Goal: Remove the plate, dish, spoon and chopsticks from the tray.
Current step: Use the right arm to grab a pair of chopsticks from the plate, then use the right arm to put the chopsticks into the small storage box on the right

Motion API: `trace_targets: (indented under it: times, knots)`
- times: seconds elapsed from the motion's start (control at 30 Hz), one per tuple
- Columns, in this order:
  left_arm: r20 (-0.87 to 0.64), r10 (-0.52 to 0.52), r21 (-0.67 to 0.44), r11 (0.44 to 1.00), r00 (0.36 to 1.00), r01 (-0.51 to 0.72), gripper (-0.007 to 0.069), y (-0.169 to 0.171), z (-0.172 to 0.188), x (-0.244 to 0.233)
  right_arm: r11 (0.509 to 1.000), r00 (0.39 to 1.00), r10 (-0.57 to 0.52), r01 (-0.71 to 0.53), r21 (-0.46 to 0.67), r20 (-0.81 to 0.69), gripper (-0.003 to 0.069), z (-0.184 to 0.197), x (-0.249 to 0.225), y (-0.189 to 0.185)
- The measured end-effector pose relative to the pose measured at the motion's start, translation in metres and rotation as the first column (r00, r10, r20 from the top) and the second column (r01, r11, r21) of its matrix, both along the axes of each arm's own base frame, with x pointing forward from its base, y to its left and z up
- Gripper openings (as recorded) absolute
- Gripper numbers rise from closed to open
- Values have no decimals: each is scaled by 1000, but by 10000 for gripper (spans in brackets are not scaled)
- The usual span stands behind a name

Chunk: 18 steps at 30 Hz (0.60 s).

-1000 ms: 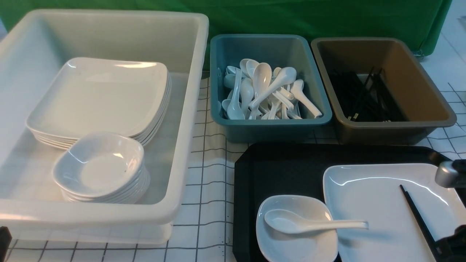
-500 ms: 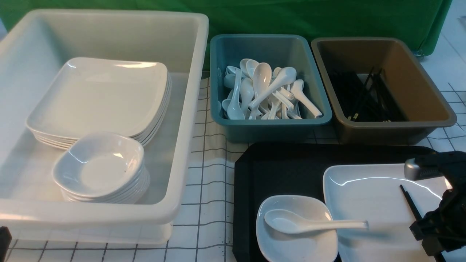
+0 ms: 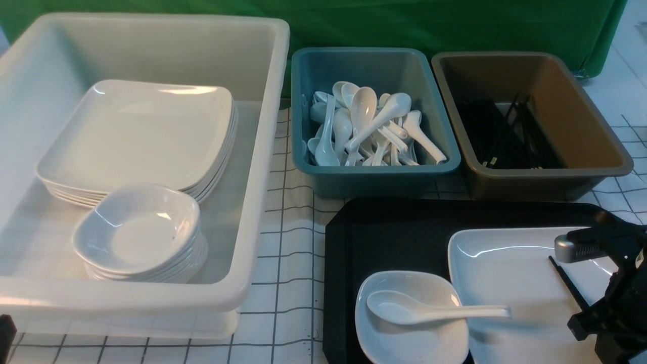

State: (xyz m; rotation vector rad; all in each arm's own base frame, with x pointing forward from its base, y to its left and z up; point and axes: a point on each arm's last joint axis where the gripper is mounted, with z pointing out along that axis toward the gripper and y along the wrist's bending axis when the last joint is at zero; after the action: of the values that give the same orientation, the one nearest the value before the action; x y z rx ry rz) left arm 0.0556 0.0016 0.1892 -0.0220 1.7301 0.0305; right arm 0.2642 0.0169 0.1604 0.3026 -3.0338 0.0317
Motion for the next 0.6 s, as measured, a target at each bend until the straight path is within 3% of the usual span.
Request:
trace_targets:
  times: [0.23, 0.4, 0.47, 0.53, 0.6]
  knots:
    - [0, 0, 0, 1000, 1000, 0, 21, 0, 0, 0, 1000, 1000, -19, 19, 22, -12, 166, 36, 18, 4]
    - [0, 0, 0, 1000, 1000, 0, 21, 0, 0, 0, 998, 978, -32, 19, 64, 207, 166, 96, 39, 7]
    - [0, 0, 0, 1000, 1000, 0, 21, 0, 0, 0, 996, 918, -41, 9, 84, 394, 166, 133, 58, 9]
    - [0, 0, 0, 1000, 1000, 0, 21, 0, 0, 0, 996, 881, -48, 5, 92, 470, 166, 146, 67, 9]
    - [0, 0, 0, 1000, 1000, 0, 21, 0, 0, 0, 993, 766, -84, 9, 120, 637, 166, 169, 90, 11]
